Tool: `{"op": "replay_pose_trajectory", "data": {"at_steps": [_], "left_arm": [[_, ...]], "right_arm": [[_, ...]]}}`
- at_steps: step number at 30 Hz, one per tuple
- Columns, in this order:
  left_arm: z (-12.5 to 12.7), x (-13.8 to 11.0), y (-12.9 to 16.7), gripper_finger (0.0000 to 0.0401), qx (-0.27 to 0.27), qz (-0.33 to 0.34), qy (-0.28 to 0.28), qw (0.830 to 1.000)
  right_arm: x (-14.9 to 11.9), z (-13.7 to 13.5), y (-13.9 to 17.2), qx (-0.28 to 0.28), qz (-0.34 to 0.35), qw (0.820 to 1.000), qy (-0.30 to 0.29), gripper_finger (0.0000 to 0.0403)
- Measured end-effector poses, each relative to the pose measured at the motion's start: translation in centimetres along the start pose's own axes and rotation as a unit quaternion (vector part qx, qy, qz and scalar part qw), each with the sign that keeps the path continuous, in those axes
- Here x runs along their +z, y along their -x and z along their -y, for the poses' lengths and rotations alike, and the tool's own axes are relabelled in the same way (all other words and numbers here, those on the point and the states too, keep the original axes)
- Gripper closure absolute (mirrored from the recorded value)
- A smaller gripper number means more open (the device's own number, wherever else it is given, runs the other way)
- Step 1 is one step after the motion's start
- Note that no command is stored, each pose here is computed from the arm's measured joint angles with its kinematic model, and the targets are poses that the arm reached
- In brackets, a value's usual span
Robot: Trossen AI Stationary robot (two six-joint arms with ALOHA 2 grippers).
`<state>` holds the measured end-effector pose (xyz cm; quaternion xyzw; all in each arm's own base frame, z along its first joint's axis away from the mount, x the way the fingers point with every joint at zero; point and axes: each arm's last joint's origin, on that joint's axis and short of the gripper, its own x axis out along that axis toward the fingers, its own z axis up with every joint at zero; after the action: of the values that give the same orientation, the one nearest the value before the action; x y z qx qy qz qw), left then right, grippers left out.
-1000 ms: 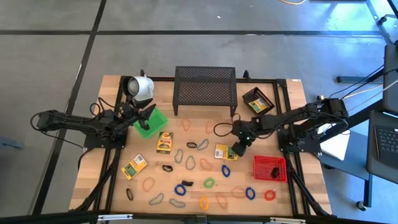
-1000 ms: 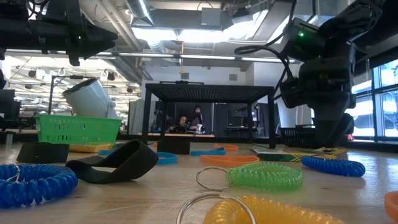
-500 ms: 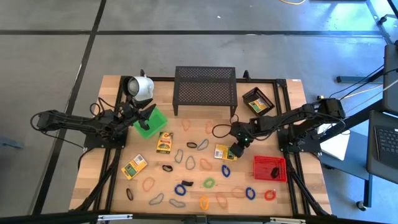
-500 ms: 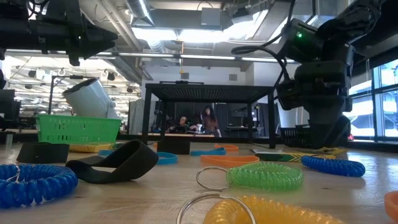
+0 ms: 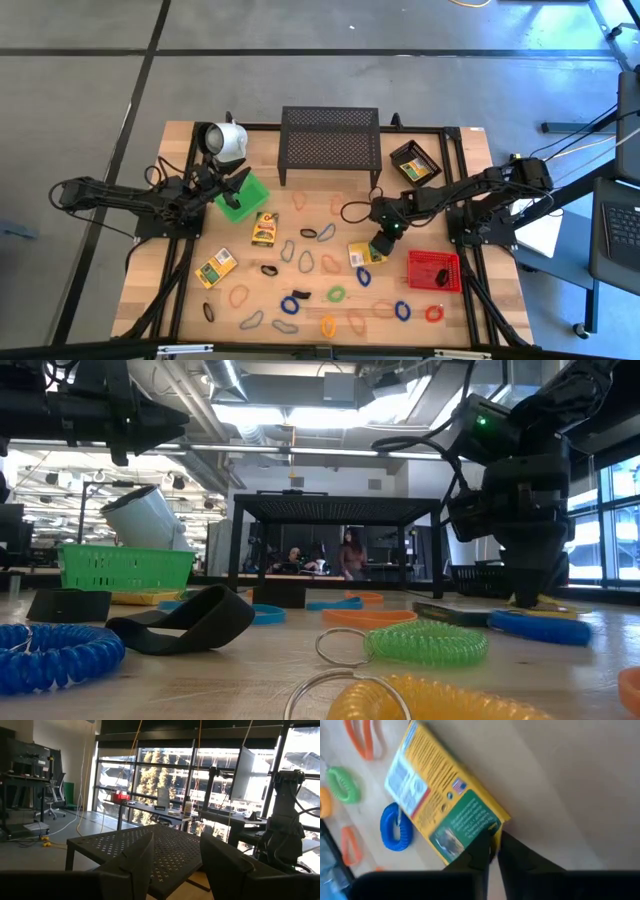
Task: Pick & Place Office Desk Supplies
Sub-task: Put the top right crayon box into the black bin
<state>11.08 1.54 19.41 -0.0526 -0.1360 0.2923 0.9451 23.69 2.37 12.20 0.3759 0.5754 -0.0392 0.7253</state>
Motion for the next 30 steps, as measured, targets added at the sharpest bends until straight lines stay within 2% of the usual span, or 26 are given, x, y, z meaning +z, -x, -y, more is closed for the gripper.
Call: {"op": "replay_pose_trajectory", "data": {"at_steps": [4, 14, 21, 27, 30], "left_arm": [[0.0, 0.0, 0.0, 0.0244, 0.0, 0.0, 0.0, 1.0], [0.0, 0.0, 0.0, 0.0244, 0.0, 0.0, 0.0, 1.0], [0.0, 0.0, 0.0, 0.0244, 0.003, 0.0, 0.0, 1.0], [0.0, 0.0, 0.0, 0.0244, 0.008, 0.0, 0.0, 1.0], [-0.1, 0.0, 0.0, 0.0244, 0.014, 0.0, 0.0, 1.0]], "right_arm": [[-0.1, 0.0, 0.0, 0.012, -0.014, 1.0, -0.001, 0.0397], [-0.2, -0.4, 0.9, 0.027, -0.004, 1.0, 0.008, 0.0395], [-0.9, -1.2, 4.0, 0.03, 0.054, 0.998, 0.022, 0.0396], [-2.3, -0.9, 7.2, -0.002, 0.103, 0.994, 0.02, 0.0397], [-3.1, -0.4, 8.6, -0.025, 0.115, 0.993, -0.001, 0.0397]]}}
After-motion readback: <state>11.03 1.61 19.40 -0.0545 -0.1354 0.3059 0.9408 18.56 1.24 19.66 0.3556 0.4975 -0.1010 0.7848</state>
